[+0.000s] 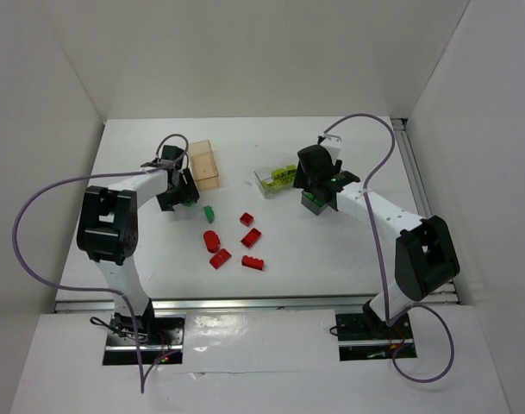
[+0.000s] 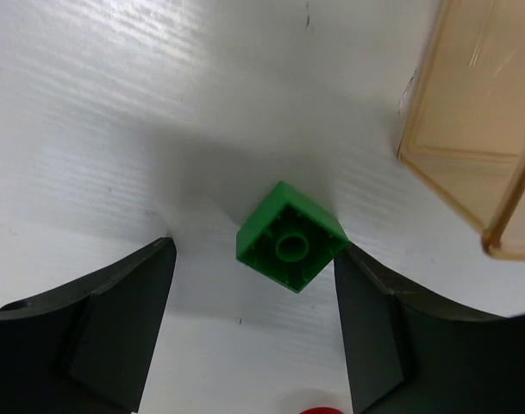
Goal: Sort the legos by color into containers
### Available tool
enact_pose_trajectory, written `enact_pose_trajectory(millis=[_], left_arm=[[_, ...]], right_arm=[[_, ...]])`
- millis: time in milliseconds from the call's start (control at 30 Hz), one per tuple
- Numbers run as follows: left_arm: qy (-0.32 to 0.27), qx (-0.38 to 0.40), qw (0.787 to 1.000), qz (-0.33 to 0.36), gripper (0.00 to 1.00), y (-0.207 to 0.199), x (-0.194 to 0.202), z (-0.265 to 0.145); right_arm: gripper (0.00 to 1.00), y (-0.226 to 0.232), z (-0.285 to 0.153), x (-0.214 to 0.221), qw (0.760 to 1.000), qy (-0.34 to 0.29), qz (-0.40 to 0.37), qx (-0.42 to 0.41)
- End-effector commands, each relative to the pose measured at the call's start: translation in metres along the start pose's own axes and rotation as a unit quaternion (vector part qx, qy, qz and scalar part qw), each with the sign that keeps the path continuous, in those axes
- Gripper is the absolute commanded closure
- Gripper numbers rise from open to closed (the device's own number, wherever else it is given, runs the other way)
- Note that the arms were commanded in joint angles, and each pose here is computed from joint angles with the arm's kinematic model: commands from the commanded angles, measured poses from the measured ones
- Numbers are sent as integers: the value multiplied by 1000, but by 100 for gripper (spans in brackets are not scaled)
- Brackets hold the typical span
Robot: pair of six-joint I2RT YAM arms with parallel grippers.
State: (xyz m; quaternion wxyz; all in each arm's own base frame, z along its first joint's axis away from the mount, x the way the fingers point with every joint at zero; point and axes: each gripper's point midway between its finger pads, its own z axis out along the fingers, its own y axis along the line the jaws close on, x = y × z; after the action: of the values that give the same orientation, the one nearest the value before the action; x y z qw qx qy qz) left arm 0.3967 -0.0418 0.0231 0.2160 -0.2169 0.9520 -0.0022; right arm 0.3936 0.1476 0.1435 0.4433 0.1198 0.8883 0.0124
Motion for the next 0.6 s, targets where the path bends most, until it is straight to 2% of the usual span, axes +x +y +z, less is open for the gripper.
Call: enact_pose_trajectory(millis=[0,200,233,300,400,500,567], left_arm=[[-27,1,1000,-7,17,-12,-15,11],[-18,12,1000,-2,32,-18,-15,16],[-17,14,1000,3,39,-22,-13,15],[-28,23,999,6,48,-27,-15,4],[-9,39,999,8,63,-31,-10,-9],[-3,43,998,41,66,-38,-5,-34],[-25,60,995,74,66,-52,-5,-63]], right_arm=[[27,2,-9,-10,1000,-17,-1,7],[27,-8,-18,-10,1000,-17,-5,20],[27,-9,-20,-14,1000,-23,-2,21],[27,-11,-22,-13,1000,-23,-2,21],[27,-13,-22,-9,1000,-16,-2,26],[27,-27,-30,-18,998,-28,17,53],[27,-30,-51,-38,995,-72,35,59]])
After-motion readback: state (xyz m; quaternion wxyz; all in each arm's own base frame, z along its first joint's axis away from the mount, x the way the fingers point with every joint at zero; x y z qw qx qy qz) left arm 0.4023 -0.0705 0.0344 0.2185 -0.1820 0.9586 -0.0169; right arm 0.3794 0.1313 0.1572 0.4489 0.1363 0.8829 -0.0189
